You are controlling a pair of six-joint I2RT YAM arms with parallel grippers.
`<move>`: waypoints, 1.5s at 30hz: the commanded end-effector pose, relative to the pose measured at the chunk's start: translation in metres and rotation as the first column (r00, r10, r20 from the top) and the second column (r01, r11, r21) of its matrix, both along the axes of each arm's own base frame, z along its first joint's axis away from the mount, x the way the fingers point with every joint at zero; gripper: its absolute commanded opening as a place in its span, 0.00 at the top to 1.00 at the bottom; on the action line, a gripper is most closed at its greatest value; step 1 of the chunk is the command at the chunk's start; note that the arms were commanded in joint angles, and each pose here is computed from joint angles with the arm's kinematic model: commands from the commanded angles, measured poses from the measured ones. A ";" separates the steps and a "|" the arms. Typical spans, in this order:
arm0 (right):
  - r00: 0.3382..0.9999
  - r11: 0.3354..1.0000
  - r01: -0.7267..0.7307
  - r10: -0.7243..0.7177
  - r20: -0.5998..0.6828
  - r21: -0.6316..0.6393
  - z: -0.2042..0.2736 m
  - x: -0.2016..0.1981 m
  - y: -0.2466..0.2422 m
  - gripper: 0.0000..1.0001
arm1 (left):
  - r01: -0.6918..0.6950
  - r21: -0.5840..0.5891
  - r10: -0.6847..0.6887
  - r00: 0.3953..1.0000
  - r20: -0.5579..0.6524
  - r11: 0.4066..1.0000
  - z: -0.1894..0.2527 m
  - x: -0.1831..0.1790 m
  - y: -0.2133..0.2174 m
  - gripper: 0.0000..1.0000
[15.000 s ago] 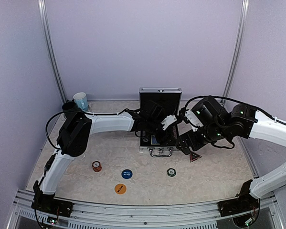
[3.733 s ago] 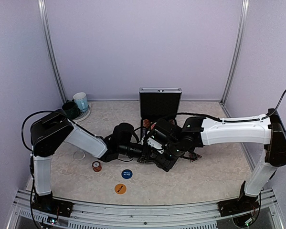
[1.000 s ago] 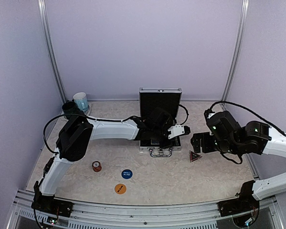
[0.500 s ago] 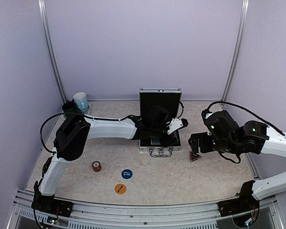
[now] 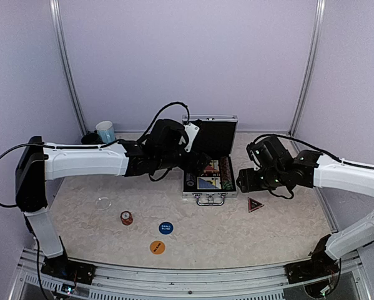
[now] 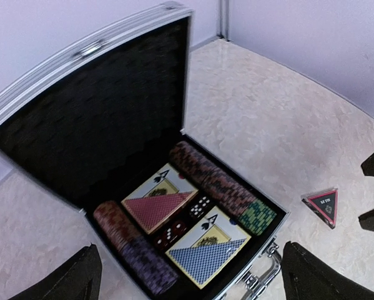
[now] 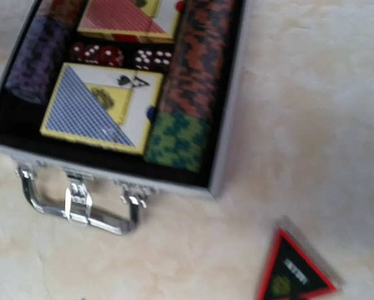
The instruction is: Pack up texas hold em set
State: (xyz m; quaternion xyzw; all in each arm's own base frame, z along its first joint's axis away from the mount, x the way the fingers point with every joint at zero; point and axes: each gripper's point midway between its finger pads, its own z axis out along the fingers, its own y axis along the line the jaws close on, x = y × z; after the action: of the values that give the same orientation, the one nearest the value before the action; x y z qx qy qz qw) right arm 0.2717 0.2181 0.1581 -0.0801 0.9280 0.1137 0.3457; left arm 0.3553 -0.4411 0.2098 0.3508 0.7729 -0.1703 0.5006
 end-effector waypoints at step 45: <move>0.998 0.995 -0.054 0.056 0.025 -0.084 -0.015 0.105 0.050 0.53 | -0.698 -0.095 0.634 0.692 -0.345 0.710 -0.057 -0.074 0.255 0.01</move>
State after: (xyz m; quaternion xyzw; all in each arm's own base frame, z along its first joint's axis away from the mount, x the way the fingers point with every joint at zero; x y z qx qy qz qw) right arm 0.3654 0.2685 0.0860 -0.1260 0.9455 0.0650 0.2931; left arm 0.2854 -0.1961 0.1622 -0.0223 0.8795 -0.1175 0.4606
